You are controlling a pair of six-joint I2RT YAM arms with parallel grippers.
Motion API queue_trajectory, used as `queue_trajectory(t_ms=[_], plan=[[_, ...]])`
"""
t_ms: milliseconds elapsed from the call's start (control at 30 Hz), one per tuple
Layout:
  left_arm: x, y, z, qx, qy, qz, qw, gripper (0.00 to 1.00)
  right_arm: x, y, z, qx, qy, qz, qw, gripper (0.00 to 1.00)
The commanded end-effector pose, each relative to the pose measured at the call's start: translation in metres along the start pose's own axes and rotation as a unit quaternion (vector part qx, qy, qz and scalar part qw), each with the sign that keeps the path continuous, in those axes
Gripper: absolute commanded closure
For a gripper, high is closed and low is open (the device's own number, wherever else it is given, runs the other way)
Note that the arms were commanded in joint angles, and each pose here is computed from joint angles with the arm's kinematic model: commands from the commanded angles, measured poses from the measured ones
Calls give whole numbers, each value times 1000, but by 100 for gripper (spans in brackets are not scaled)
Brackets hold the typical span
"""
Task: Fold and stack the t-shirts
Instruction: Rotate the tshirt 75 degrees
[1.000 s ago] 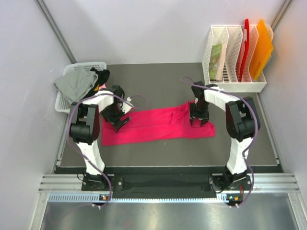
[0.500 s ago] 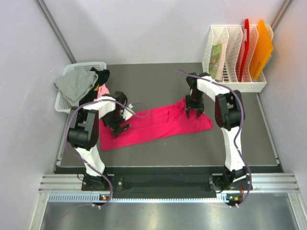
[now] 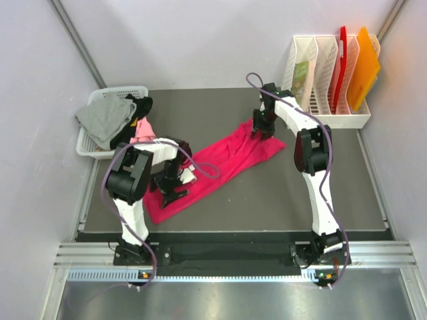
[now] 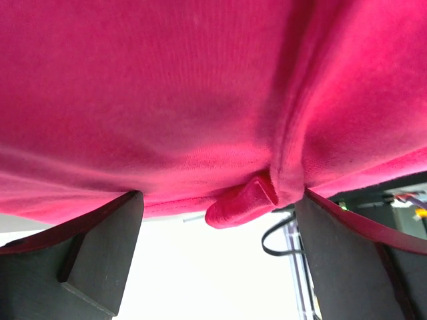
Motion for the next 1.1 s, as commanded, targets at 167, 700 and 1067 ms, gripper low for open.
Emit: queue_trajectory(t_ms=[167, 700, 1067], plan=[[-67, 51, 4, -25, -170, 17, 985, 1, 0, 70, 42, -106, 67, -9, 992, 54], [-115, 172, -49, -118, -302, 38, 945, 1, -7, 160, 15, -290, 103, -39, 951, 55], [-125, 169, -117, -195, -305, 64, 930, 1, 6, 167, -49, -327, 109, -68, 936, 57]])
Point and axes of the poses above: each gripper's point midway between its finger pads, its own z axis out along the fingers, its own x axis along the line the jaws close on, y = z × x, the point moved 2 cm from there along -z, back along the fingers, and after that the axes turned 10 degrees about -z, right-handed, at the moved point
